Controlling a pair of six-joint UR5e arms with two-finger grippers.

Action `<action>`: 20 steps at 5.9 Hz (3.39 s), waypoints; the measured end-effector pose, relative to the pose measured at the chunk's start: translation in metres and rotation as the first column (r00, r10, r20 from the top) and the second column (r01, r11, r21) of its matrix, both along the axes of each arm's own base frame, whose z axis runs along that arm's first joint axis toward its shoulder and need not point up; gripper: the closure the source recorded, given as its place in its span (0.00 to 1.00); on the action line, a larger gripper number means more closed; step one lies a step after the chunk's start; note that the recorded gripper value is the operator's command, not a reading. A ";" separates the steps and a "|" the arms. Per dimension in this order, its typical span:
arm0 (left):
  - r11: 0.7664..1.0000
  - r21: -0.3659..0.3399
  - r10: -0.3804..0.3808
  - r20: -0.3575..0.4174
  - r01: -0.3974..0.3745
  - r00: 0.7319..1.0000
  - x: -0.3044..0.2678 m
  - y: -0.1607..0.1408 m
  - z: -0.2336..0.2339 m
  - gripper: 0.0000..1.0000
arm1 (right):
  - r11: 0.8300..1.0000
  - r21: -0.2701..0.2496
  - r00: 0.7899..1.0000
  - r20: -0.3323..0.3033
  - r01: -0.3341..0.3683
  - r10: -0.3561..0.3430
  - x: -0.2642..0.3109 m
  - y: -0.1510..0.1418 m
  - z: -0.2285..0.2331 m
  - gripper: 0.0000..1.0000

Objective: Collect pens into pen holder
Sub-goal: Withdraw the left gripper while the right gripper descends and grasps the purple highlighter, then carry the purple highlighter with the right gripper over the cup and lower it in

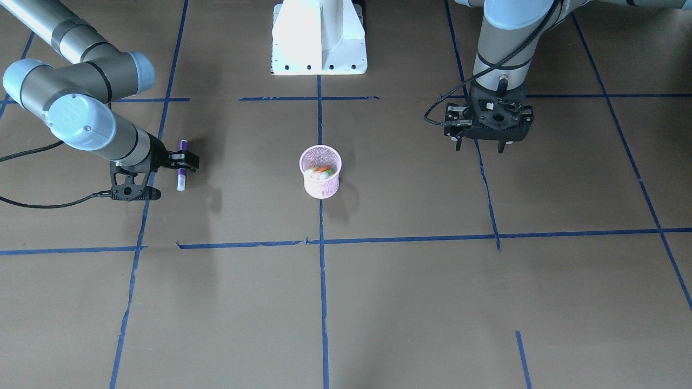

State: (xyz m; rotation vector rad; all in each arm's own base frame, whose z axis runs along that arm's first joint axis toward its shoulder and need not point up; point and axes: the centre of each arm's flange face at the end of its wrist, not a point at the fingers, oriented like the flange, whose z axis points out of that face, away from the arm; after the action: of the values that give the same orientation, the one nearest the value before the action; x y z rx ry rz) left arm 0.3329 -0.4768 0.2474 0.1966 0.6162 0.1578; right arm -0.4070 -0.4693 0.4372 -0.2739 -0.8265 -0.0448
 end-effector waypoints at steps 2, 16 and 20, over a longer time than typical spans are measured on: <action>1.000 -0.002 0.000 0.002 0.000 1.000 0.000 0.000 0.001 0.16 | 1.000 -0.020 1.000 -0.016 0.001 -0.001 -0.009 0.001 0.006 0.53; 1.000 0.013 -0.001 -0.009 0.001 1.000 -0.009 0.009 0.000 0.10 | 0.759 0.296 0.815 0.232 -0.580 0.532 -0.055 0.055 -0.264 1.00; 1.000 0.013 -0.001 -0.008 0.001 1.000 -0.011 0.010 0.001 0.10 | 0.537 0.477 0.702 0.293 -0.696 0.649 -0.129 0.108 -0.288 0.79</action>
State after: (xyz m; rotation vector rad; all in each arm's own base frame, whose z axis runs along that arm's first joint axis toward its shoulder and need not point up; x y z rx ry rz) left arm 0.3221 -0.4665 0.2488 0.2101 0.6233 0.1598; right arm -0.5358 -0.3613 0.1494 0.6405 -0.9171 0.4417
